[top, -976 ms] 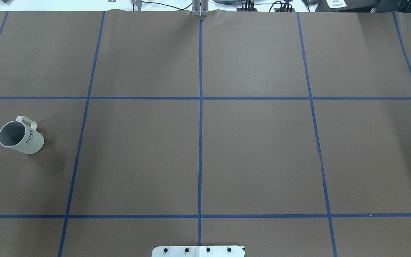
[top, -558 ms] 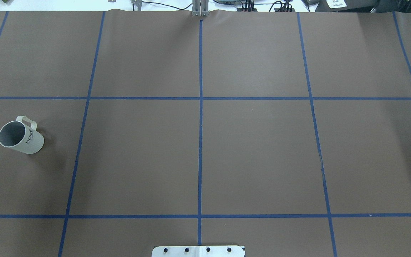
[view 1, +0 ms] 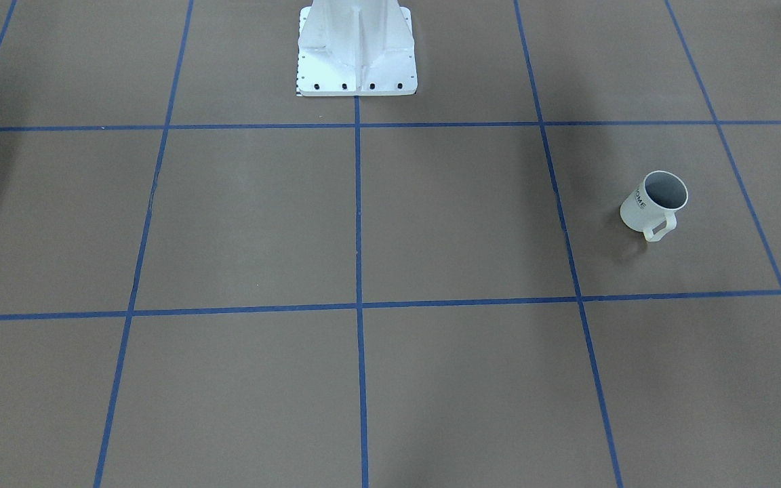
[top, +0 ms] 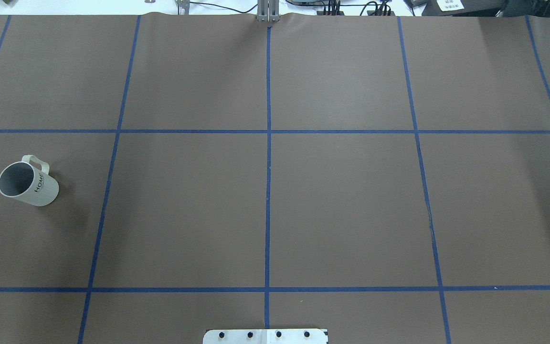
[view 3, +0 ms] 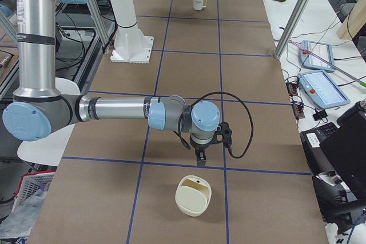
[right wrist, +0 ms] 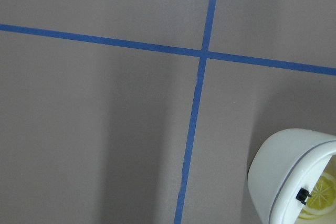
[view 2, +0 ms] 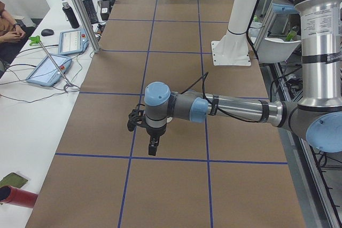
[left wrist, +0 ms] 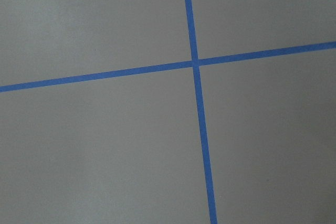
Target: Left arm hands cup to right arm to dump lemon
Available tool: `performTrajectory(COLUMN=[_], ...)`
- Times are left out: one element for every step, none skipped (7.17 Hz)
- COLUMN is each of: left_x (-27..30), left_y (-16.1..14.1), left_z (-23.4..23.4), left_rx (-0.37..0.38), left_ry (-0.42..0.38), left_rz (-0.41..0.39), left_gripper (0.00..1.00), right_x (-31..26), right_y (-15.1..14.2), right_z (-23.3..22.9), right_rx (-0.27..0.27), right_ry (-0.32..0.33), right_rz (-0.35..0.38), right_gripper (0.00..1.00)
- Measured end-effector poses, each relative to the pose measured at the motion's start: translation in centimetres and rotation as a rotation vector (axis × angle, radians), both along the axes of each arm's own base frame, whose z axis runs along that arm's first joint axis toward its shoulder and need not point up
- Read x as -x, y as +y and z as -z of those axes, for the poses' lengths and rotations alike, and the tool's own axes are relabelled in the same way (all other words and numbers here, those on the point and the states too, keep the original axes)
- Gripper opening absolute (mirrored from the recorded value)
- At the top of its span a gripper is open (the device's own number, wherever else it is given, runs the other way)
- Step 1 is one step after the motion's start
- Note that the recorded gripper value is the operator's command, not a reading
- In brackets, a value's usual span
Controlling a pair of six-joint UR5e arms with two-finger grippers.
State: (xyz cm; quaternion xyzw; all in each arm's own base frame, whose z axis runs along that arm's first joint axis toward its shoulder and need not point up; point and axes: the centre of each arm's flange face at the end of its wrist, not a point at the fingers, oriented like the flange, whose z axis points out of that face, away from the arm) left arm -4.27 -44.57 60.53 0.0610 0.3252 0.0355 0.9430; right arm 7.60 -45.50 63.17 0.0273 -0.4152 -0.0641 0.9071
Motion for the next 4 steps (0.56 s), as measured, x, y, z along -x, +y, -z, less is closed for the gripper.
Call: performTrajectory(left_x=[0.0, 0.0, 0.0, 0.0], left_y=[0.02, 0.03, 0.06, 0.08], left_z=[-0.1, -0.18, -0.23, -0.25], left_rx=[0.002, 0.004, 0.005, 0.006], left_ry=[0.0, 0.0, 0.001, 0.001], left_rz=[0.0, 0.0, 0.0, 0.0], left_gripper=[1.0, 1.0, 1.0, 1.0], right_x=[0.0, 0.0, 0.01, 0.01], right_y=[0.01, 0.0, -0.01, -0.01], right_z=[0.0, 0.04, 0.11, 0.15], right_rx=[0.0, -0.002, -0.003, -0.004], right_ry=[0.0, 0.0, -0.001, -0.001], right_rz=[0.0, 0.001, 0.001, 0.001], right_gripper=[1.0, 1.0, 1.0, 1.0])
